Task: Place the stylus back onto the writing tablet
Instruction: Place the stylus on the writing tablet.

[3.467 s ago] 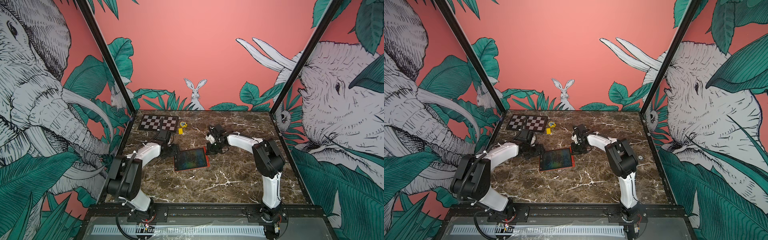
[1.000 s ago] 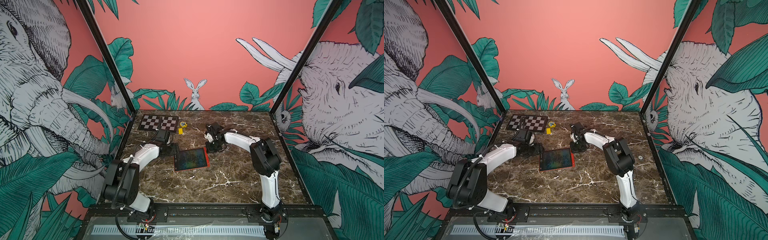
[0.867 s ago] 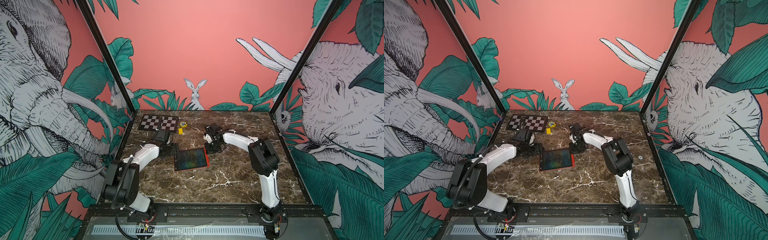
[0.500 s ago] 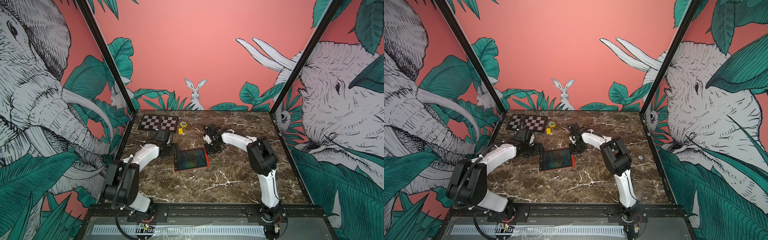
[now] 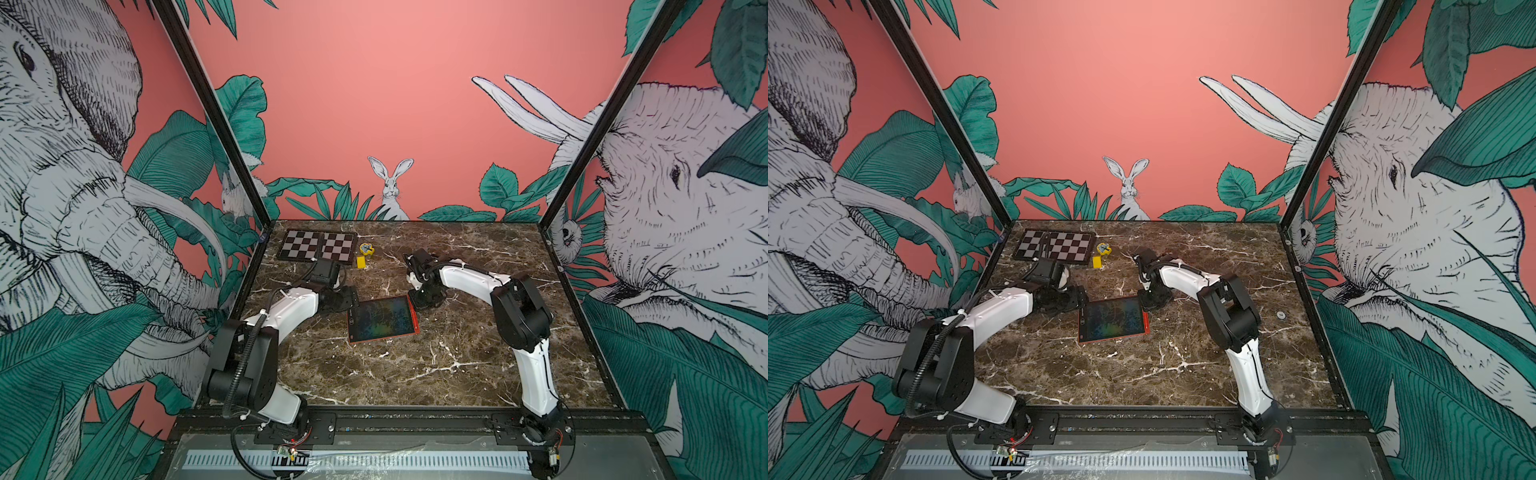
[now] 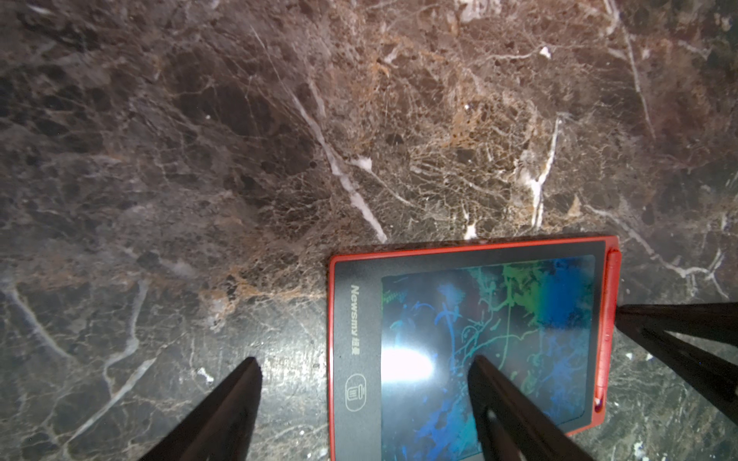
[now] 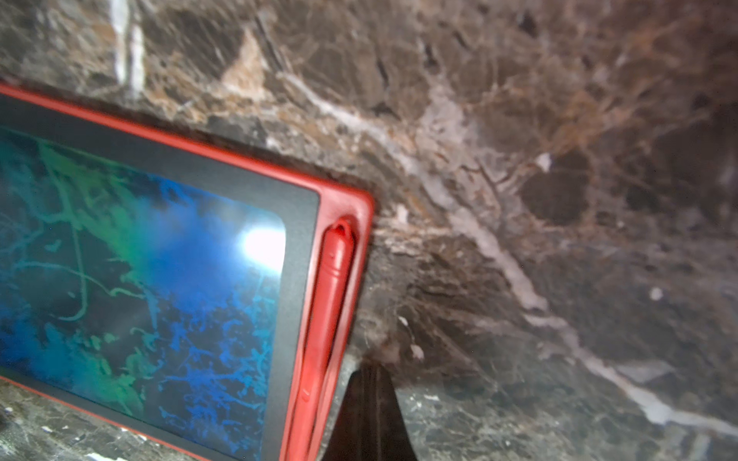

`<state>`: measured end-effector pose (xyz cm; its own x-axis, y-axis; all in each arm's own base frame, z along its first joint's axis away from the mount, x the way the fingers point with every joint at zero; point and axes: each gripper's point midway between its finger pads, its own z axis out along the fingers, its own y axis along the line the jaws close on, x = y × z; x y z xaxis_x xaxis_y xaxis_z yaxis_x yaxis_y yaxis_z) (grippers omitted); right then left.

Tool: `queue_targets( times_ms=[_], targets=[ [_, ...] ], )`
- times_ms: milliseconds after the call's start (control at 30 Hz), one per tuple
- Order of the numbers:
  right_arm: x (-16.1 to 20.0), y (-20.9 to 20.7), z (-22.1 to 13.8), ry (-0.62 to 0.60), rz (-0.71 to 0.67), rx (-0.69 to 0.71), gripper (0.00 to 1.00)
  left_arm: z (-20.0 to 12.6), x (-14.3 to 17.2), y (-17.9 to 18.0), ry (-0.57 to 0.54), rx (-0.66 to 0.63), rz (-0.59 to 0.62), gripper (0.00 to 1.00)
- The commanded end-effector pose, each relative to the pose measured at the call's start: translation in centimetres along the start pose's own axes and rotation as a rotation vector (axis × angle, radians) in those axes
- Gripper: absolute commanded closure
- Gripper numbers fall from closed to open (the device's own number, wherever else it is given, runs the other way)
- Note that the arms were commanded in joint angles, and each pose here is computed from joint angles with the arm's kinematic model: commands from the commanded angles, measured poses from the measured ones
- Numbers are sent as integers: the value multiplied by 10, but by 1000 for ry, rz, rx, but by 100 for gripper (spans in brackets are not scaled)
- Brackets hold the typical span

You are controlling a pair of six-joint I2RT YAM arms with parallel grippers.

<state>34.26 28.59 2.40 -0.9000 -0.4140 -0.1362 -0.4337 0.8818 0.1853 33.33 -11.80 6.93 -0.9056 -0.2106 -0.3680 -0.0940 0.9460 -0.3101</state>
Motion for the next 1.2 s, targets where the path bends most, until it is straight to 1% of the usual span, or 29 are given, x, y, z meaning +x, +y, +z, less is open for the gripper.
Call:
queue_targets(
  times_ms=[0,133,300,733,1167],
  targets=[
    [-4,6,-22,-29,-17,1,100,-8,-1,0,-31,-2,9,16],
    [-8,17,-28,-47,-23,-39,100,-9,-1,0,-35,-2,10,15],
    [-10,27,-29,-51,-38,-57,100,-10,-1,0,-38,-4,11,14],
    [-11,26,-18,-30,-42,-38,100,-12,0,1,-43,-4,11,14],
    [6,11,19,62,-33,10,100,-12,0,2,-43,-7,12,14]
  ],
)
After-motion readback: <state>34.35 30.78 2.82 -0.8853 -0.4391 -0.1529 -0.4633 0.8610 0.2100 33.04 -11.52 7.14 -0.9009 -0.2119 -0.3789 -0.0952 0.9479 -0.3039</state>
